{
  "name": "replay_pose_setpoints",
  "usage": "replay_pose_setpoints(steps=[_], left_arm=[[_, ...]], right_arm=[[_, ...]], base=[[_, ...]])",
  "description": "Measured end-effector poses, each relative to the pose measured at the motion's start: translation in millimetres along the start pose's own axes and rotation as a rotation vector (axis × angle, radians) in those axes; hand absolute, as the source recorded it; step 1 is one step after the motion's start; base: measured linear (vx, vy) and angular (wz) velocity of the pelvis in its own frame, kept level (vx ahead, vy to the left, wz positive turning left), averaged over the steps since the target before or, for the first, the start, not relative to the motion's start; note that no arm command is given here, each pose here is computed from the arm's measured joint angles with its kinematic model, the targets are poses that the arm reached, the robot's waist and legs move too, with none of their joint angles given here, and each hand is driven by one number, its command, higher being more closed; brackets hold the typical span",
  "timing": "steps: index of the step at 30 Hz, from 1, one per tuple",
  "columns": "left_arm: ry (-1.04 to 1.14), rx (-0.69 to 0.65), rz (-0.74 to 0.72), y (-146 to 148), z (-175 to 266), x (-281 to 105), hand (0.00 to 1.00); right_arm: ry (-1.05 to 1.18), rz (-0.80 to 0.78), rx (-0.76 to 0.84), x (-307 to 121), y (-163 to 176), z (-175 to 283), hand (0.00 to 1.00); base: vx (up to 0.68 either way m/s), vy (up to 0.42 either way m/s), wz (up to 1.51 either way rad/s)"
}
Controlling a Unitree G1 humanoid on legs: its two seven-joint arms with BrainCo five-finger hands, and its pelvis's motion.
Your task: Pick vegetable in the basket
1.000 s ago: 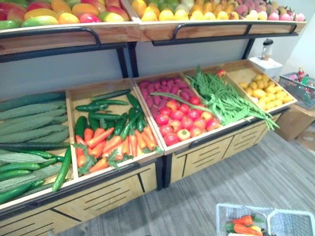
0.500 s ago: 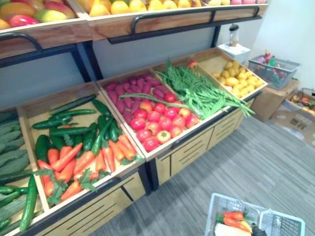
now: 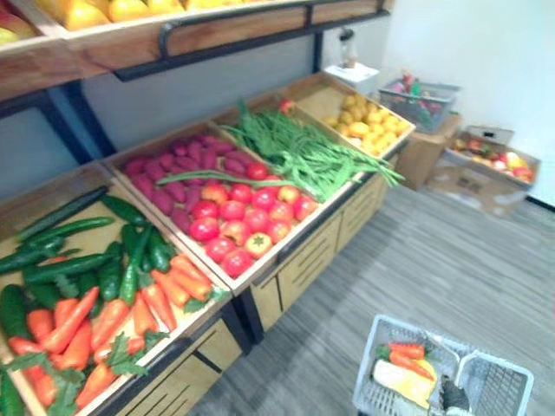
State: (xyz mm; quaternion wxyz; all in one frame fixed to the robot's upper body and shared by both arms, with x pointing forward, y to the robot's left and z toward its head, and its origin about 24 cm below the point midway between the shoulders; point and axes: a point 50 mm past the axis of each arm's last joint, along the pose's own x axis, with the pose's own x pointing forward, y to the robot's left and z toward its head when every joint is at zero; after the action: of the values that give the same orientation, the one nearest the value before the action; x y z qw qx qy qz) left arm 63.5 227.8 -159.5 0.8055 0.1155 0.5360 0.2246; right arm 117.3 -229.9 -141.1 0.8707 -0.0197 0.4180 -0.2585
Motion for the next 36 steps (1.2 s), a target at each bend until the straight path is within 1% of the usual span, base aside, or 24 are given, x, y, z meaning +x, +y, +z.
replay_pose_setpoints(steps=[2, 5, 9, 17, 21, 23, 26, 28, 31, 36], left_arm=[[-0.062, 0.016, 0.01, 3.3, 13.6, 1.8, 0.0], [-0.099, 0.037, 0.0, 1.5, 21.5, 1.9, 0.0], [-0.103, 0.034, -0.017, 3.0, 22.9, 3.1, 0.0], [-0.117, -0.004, -0.051, -13.0, 33.4, 1.4, 0.0], [-0.087, -0.072, -0.079, -32.1, 30.6, -5.2, 0.0], [-0.079, -0.107, -0.066, -30.3, 30.2, -4.9, 0.0], [-0.055, -0.22, -0.057, -31.2, 27.7, -6.0, 0.0], [-0.039, -0.239, -0.055, -31.5, 24.2, -6.6, 0.0], [-0.061, -0.226, -0.07, -35.2, 25.7, -8.2, 0.0], [-0.067, -0.252, -0.051, -28.8, 27.5, -5.9, 0.0]], right_arm=[[-0.051, 0.057, -0.005, -0.2, 20.9, 15.2, 1.0], [-0.073, 0.023, -0.01, -0.2, 12.5, 16.3, 1.0], [-0.027, 0.033, -0.036, -2.9, 12.9, 2.0, 1.0], [0.047, 0.021, -0.052, -1.1, 5.8, -9.3, 1.0], [0.084, 0.007, -0.084, -6.9, -5.4, -26.2, 1.0], [0.078, 0.002, -0.093, -6.7, -8.5, -26.2, 1.0], [0.068, -0.012, -0.111, -1.9, -16.5, -20.8, 1.0], [0.072, -0.014, -0.117, -0.7, -18.6, -20.4, 1.0], [0.063, -0.011, -0.123, -0.4, -18.9, -19.0, 1.0], [0.064, 0.025, -0.13, -6.7, -8.3, -27.0, 1.0]], base=[[-0.31, 0.178, -1.92], [-0.15, 0.113, -1.33], [-0.03, -0.019, -0.98], [-0.05, -0.244, -0.87], [-0.03, -0.137, -0.34], [-0.02, -0.085, -0.5], [0.0, 0.046, -0.77], [0.01, 0.181, -0.9], [-0.03, 0.244, -0.67], [0.07, 0.192, -0.04]])
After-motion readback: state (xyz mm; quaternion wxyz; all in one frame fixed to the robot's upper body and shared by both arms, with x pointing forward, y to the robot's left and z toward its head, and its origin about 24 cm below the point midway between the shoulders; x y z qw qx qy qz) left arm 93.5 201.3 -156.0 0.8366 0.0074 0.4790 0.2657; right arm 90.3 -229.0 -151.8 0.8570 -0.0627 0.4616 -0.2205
